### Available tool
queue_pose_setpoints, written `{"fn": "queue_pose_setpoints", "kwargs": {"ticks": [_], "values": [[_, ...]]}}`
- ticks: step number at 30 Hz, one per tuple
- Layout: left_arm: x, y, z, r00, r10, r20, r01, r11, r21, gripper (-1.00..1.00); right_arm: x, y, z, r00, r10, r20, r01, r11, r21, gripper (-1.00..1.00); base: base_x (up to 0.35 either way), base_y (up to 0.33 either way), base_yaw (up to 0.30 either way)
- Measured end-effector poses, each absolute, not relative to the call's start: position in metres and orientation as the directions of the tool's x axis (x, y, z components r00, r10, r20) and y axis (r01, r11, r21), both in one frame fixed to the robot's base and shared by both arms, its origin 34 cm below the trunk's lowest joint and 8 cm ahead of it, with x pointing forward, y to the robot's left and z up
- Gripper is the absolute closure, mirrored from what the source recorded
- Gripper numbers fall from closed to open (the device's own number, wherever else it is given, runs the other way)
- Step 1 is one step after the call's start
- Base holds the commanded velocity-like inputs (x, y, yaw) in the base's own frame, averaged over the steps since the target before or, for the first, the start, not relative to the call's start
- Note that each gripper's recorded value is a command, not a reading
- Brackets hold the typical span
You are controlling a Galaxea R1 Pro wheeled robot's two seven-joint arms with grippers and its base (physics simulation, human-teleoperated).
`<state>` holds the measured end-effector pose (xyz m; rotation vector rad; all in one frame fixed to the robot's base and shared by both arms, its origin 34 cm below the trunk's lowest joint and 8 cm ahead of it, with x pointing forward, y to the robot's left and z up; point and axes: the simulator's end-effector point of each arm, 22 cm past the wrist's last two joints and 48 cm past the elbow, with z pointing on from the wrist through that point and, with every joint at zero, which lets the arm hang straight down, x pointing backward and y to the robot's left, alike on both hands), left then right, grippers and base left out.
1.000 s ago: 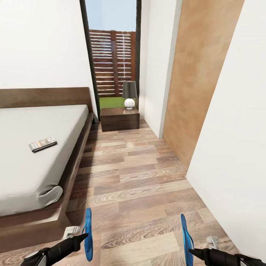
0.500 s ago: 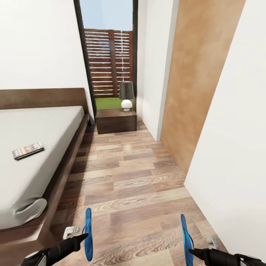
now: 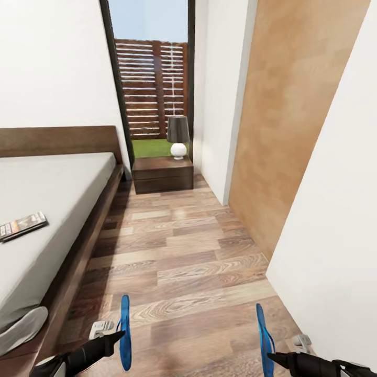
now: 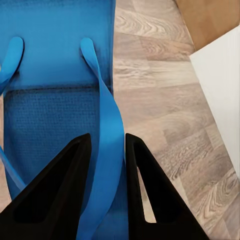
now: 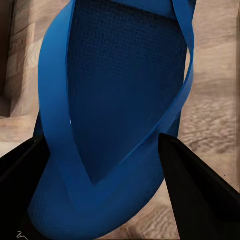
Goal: In the bedroom, move the book from the bed onto either nightstand, and place the two sandals side by side next to the bed.
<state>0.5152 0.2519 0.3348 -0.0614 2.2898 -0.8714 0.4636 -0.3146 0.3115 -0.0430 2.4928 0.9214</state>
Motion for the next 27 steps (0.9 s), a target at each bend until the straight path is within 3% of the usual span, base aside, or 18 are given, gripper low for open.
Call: {"fn": "queue_pose_setpoints", "kwargs": {"ticks": [27], "values": [[0.5156,0.2519,0.3350,-0.769,-0.268,-0.580,0.185,0.775,-0.604,1.00,0.4635,-0.3148,0.3115,-0.885,0.132,-0.447,-0.190,0.773,0.605,1.00,0.329,0.000,0.000]]}}
